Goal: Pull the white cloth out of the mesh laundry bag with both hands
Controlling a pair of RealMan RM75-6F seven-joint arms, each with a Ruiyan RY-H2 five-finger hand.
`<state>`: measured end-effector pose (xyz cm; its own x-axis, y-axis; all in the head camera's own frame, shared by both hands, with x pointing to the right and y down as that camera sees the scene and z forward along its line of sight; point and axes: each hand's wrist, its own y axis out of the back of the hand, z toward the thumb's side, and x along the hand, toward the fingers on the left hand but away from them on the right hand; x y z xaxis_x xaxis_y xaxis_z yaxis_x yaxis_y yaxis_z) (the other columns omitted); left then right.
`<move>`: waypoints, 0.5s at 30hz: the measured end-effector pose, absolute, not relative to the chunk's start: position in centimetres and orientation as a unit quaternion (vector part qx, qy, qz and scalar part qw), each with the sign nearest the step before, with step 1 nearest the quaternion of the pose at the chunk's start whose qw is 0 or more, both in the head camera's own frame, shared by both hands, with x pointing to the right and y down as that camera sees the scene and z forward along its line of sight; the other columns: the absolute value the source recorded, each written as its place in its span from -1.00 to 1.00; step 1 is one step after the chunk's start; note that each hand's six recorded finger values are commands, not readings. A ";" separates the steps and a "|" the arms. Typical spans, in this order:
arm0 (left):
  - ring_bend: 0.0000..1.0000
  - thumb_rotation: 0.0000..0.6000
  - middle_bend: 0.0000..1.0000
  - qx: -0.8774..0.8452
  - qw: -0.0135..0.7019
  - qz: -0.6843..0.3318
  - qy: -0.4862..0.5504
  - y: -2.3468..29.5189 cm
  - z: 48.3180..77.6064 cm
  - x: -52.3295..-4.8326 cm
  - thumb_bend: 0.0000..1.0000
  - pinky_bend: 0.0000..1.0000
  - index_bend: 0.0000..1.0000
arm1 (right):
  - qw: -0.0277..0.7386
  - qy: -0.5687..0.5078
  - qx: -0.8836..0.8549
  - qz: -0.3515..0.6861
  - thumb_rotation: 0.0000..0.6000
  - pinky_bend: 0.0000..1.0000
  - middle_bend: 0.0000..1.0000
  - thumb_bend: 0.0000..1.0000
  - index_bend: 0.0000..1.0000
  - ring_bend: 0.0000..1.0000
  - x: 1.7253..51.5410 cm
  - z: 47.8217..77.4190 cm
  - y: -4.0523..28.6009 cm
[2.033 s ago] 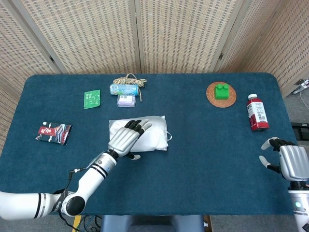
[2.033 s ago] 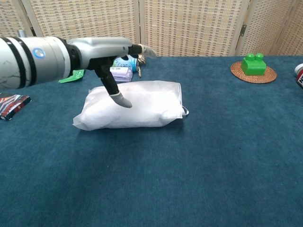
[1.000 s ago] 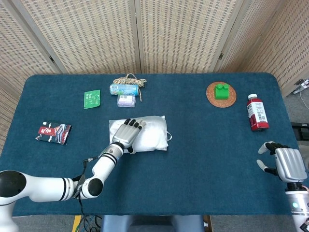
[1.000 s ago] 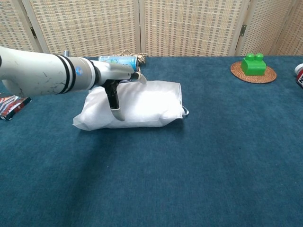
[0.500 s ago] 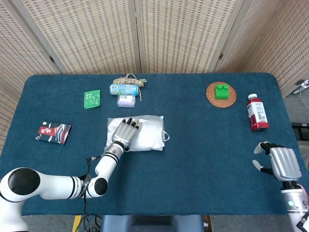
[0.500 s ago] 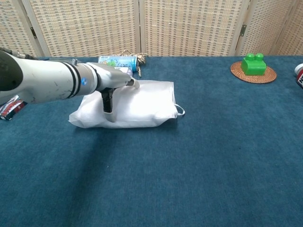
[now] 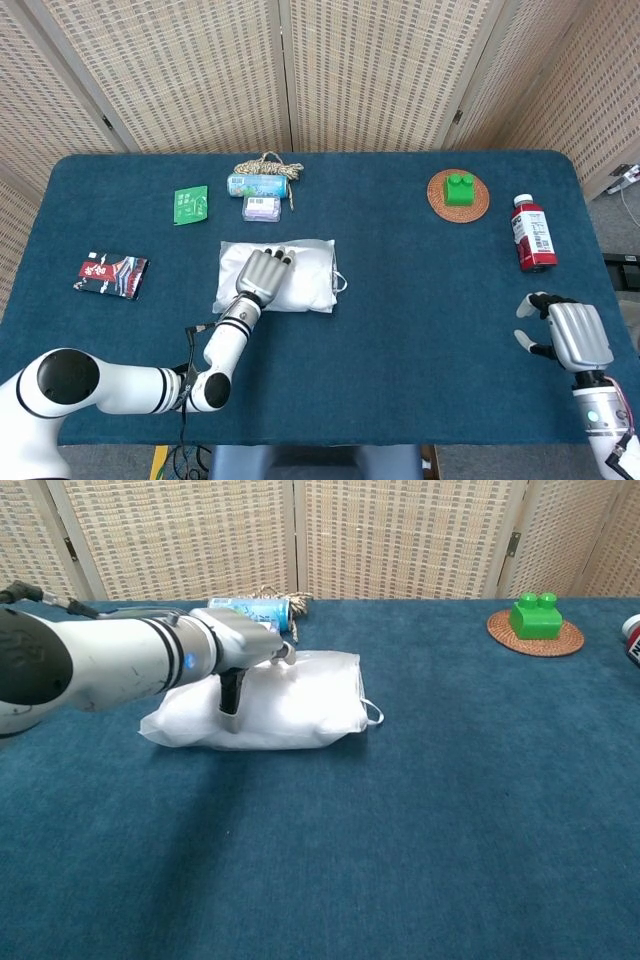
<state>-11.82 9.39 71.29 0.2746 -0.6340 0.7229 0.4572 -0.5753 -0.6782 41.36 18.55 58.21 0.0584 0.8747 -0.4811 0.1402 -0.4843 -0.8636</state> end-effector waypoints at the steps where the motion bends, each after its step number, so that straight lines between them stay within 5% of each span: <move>1: -0.05 1.00 -0.19 -0.656 0.458 -0.596 0.071 9.4 71.2 -11.8 -1.00 0.22 -0.34 | 0.325 -0.390 -0.651 0.564 1.00 0.12 0.02 -0.67 0.05 0.00 41.3 58.2 18.5; 15: 0.16 1.00 0.08 -0.662 0.474 -0.569 0.116 9.6 70.1 -11.8 -1.00 0.39 -0.09 | 0.325 -0.398 -0.655 0.555 1.00 0.12 0.02 -0.66 0.05 0.00 40.6 58.5 18.0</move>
<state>-11.76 9.58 70.10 0.3248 -0.6929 0.6437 0.3867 -0.5238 -0.7590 40.58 18.03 58.52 0.0681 0.8815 -0.4672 0.1605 -0.4718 -0.8670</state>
